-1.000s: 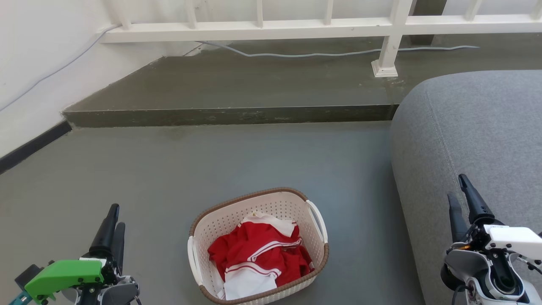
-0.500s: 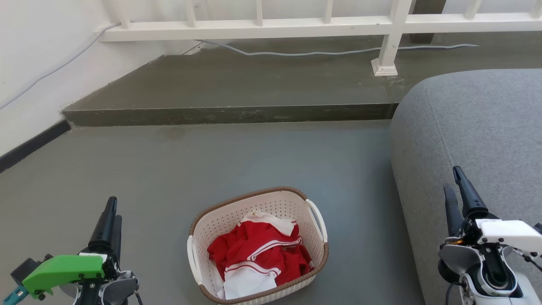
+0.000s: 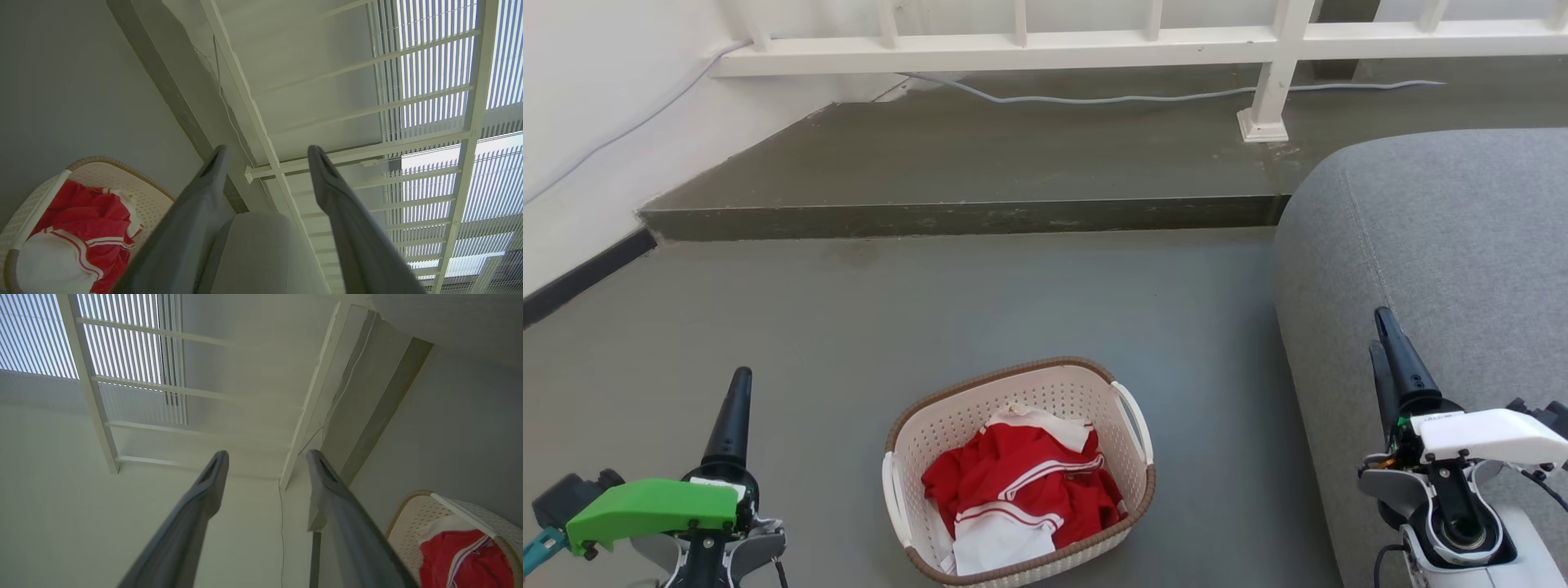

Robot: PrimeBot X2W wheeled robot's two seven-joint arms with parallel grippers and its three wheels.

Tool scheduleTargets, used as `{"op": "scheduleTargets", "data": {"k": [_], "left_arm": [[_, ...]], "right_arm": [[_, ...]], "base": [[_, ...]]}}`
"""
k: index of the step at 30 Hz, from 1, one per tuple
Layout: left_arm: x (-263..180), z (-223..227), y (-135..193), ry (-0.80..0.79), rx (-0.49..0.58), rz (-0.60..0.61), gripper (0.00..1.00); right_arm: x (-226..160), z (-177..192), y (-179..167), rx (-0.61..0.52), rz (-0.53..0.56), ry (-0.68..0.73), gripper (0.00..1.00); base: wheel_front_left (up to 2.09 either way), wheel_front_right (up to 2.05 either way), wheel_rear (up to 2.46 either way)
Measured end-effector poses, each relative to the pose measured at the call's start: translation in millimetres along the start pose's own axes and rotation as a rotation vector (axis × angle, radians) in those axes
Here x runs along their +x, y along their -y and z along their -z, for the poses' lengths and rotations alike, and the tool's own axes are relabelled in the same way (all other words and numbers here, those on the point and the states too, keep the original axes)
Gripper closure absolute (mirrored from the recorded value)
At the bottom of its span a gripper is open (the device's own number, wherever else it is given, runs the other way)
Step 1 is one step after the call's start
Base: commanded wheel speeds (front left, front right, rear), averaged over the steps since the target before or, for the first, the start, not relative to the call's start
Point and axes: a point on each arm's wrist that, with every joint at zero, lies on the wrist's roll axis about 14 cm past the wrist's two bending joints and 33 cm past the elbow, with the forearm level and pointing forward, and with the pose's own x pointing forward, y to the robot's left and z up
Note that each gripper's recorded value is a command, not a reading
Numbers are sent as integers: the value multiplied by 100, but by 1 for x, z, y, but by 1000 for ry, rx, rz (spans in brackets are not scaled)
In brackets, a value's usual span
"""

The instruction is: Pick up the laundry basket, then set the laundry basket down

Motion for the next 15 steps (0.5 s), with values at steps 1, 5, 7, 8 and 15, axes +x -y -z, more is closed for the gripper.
{"op": "scheduleTargets", "data": {"k": [1, 5, 7, 8, 15], "left_arm": [[0, 1, 0, -4, 22, 1, 0], [0, 0, 0, -10, 98, 5, 0], [0, 3, 1, -18, 132, 7, 0], [0, 3, 1, -19, 147, 8, 0], [0, 3, 0, -33, 308, 17, 0]], "right_arm": [[0, 1, 0, -18, -1, -3, 0], [1, 4, -3, -92, -11, -19, 0], [2, 6, -4, -129, -15, -27, 0], [2, 6, -4, -148, -17, -29, 0], [5, 6, -10, -278, -41, -27, 0]], "base": [[0, 0, 0], [0, 0, 0], [0, 0, 0], [0, 0, 0], [0, 0, 0]]}}
